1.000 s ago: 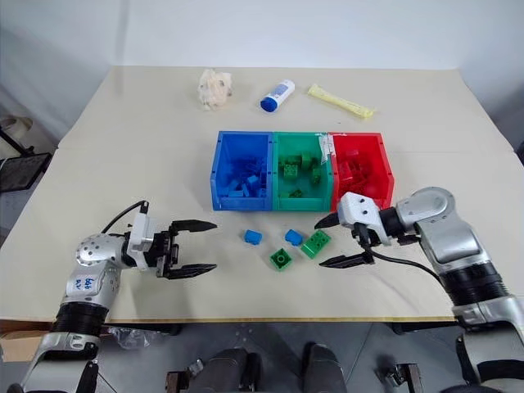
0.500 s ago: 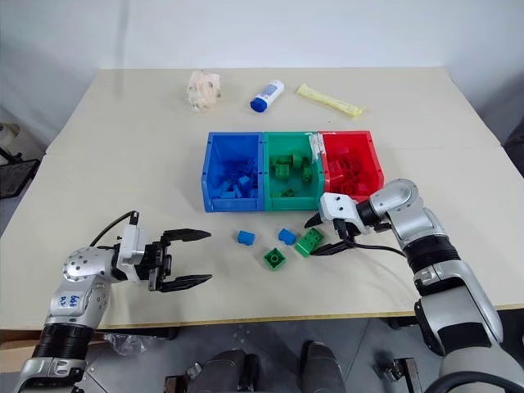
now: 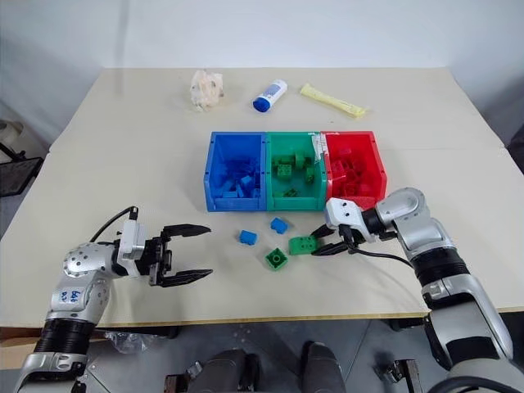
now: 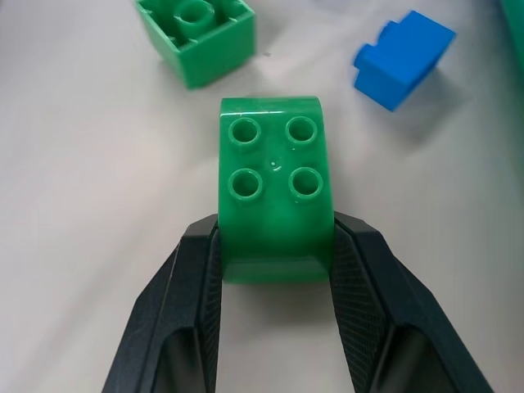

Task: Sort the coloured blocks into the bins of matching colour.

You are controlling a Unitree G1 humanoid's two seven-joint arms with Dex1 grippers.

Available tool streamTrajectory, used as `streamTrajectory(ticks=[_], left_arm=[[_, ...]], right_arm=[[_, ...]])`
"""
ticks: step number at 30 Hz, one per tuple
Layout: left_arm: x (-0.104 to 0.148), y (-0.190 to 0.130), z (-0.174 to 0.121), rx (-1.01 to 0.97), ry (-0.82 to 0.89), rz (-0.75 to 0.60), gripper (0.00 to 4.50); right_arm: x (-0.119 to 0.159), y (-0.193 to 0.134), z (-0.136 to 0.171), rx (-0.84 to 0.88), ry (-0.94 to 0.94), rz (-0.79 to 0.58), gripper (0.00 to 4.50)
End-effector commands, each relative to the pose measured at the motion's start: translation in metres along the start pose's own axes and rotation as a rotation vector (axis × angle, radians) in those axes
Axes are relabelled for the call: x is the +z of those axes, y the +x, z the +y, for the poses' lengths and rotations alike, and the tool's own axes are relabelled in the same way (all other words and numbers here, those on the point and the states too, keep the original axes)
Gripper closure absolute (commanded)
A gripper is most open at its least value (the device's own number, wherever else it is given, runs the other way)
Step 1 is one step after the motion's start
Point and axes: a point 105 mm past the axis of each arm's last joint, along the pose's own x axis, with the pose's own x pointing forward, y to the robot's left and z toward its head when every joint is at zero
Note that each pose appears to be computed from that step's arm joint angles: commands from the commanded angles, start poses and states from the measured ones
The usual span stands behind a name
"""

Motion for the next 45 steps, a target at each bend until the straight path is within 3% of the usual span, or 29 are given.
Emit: streamTrajectory(ticks=[1,5,9,17,26,33,41,45], left_arm=[[0.003,0.002,0.005,-0.017,0.02,-0.012,0.0],[0.002,0.006,0.011,-0.028,0.024,-0.016,0.0],[0.003,0.011,0.017,-0.045,0.031,-0.024,0.0],[0.003,0.017,0.023,-0.063,0.043,-0.033,0.0],[0.005,0.018,0.026,-0.061,0.058,-0.039,0.0],[0.004,0.017,0.026,-0.061,0.056,-0.038,0.0],[0.0,0.009,0.027,-0.048,0.04,-0.017,0.0],[0.0,0.006,0.03,-0.044,0.039,-0.007,0.0]], right_arm=[[0.027,-0.02,-0.001,-0.087,-0.018,-0.063,3.07],[0.05,-0.031,-0.008,-0.215,-0.017,-0.133,3.07],[0.075,-0.046,-0.035,-0.404,-0.039,-0.16,3.07],[0.087,-0.039,-0.088,-0.556,0.038,-0.114,3.07],[0.09,-0.03,-0.105,-0.568,0.015,-0.079,0.06],[0.099,-0.044,-0.077,-0.491,-0.025,-0.113,0.02],[0.069,-0.083,0.012,-0.36,0.004,-0.191,0.02],[0.034,-0.108,0.051,-0.356,0.128,-0.139,0.02]])
